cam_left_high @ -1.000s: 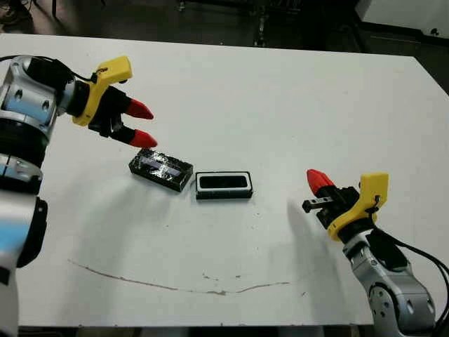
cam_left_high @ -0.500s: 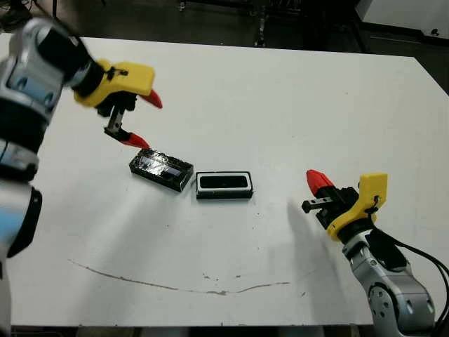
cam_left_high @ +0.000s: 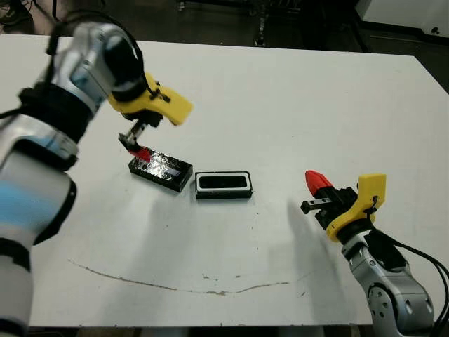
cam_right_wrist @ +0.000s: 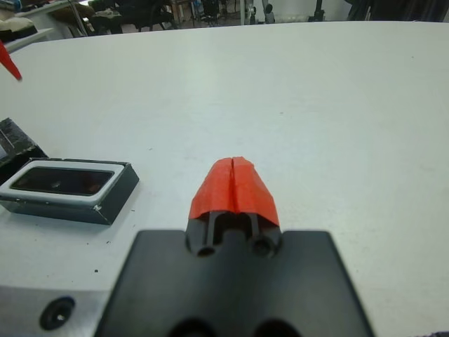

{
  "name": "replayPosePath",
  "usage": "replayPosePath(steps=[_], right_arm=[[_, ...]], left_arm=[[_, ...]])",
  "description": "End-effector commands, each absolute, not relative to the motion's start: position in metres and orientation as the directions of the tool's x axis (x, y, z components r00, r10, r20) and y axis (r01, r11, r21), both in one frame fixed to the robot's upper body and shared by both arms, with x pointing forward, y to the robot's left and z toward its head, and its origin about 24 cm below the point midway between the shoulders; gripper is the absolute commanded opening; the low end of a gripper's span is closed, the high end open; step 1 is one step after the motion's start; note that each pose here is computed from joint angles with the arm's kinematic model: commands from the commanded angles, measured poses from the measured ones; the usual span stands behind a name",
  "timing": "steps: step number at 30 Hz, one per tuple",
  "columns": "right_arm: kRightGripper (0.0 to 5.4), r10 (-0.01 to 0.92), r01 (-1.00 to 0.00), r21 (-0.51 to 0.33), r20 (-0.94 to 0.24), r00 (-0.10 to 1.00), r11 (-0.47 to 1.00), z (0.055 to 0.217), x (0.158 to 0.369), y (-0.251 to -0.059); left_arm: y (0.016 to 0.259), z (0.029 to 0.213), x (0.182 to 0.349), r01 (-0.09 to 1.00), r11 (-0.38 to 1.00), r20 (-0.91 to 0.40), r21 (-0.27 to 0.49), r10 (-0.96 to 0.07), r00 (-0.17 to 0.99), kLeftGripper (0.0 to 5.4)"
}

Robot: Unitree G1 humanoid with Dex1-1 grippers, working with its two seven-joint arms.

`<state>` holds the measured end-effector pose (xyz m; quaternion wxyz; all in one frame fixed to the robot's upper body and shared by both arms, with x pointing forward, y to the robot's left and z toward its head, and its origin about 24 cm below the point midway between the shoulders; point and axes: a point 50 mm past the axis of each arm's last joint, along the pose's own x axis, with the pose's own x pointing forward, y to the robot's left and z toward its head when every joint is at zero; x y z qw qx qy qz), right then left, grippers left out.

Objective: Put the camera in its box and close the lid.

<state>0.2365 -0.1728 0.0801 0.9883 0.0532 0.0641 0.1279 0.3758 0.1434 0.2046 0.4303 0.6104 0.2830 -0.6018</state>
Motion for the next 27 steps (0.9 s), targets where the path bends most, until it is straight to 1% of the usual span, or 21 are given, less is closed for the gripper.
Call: replayPosePath(steps=[1,5,9,10,13,15,18,23,25,27], right_arm=[[0.0,0.251,-0.236,0.119,-0.136,0.958,0.964,0.076,0.234,-0.176],[0.0,0.256,-0.241,0.12,-0.137,0.957,0.963,0.076,0.234,-0.176],[0.0,0.259,-0.242,0.124,-0.14,0.956,0.962,0.076,0.234,-0.176],[0.0,0.259,-0.242,0.123,-0.141,0.956,0.962,0.076,0.234,-0.176],[0.0,0.254,-0.237,0.126,-0.144,0.956,0.963,0.076,0.234,-0.176],[0.0,0.253,-0.236,0.128,-0.146,0.956,0.963,0.076,0.234,-0.176],[0.0,0.255,-0.238,0.124,-0.14,0.957,0.963,0.076,0.234,-0.177],[0.0,0.249,-0.232,0.124,-0.141,0.958,0.965,0.077,0.233,-0.179],[0.0,0.248,-0.23,0.126,-0.142,0.958,0.965,0.077,0.233,-0.179],[0.0,0.245,-0.227,0.126,-0.145,0.959,0.966,0.076,0.233,-0.18]], left_arm=[[0.141,0.202,0.38,0.879,-0.448,-0.983,0.162,-0.154,0.103,5.38],[0.139,0.197,0.381,0.843,-0.505,-0.98,0.186,-0.155,0.123,5.38],[0.142,0.19,0.382,0.858,-0.487,-0.985,0.163,-0.13,0.113,5.38],[0.143,0.19,0.383,0.877,-0.457,-0.987,0.15,-0.12,0.106,5.38],[0.146,0.188,0.383,0.889,-0.436,-0.988,0.141,-0.116,0.1,5.38],[0.147,0.186,0.383,0.88,-0.453,-0.989,0.141,-0.101,0.107,5.38],[0.148,0.184,0.383,0.891,-0.437,-0.992,0.122,-0.079,0.097,5.38],[0.152,0.182,0.382,0.88,-0.459,-0.992,0.125,-0.081,0.098,5.38],[0.153,0.179,0.381,0.884,-0.457,-0.995,0.1,-0.06,0.081,5.38],[0.155,0.176,0.381,0.912,-0.404,-0.997,0.075,-0.058,0.056,5.38]])
